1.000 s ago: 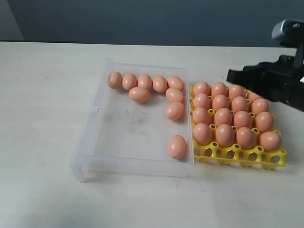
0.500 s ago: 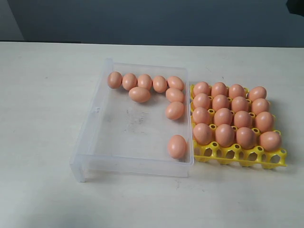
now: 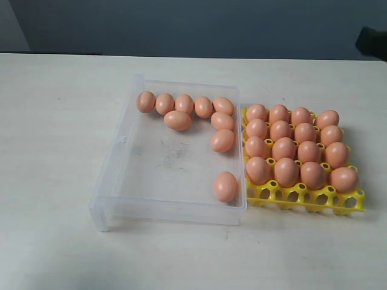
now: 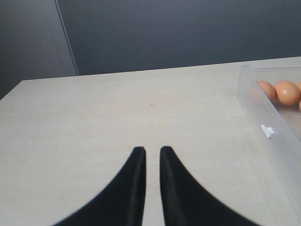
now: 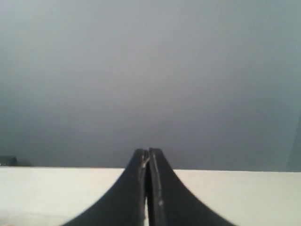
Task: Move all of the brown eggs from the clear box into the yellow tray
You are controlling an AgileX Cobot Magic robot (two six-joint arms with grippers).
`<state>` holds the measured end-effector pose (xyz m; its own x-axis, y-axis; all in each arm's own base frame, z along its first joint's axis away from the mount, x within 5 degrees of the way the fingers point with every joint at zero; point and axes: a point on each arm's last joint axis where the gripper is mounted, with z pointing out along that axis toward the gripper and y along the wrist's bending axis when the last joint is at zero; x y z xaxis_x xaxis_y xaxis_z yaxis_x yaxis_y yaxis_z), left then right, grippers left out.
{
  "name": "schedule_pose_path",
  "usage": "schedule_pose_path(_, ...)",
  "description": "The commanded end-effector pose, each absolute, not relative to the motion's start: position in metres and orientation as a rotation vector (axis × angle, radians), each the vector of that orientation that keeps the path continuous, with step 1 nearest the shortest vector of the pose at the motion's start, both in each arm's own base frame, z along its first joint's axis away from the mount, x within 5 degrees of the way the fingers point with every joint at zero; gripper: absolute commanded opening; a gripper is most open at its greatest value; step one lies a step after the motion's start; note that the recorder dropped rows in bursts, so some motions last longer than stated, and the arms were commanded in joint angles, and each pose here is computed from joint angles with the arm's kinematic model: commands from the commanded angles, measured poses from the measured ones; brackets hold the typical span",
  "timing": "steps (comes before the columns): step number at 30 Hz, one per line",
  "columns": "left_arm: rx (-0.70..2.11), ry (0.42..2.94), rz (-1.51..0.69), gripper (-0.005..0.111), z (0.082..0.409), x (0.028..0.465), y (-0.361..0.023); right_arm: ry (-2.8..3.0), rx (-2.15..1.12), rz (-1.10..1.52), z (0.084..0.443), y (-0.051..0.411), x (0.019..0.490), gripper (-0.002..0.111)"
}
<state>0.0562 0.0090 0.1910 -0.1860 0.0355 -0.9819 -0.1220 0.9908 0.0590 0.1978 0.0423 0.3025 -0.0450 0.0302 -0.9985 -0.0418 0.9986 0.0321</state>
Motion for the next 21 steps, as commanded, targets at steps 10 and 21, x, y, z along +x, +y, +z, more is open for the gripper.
schedule_pose_path(10,-0.064,1.746,0.137,0.012,0.19,0.057,0.009,1.457,0.195,-0.085,0.252,-0.016,0.073,-0.001)
schedule_pose_path(21,-0.064,1.746,0.137,0.012,0.19,0.057,0.009,1.578,0.01,-0.018,0.229,0.0,0.062,-0.001)
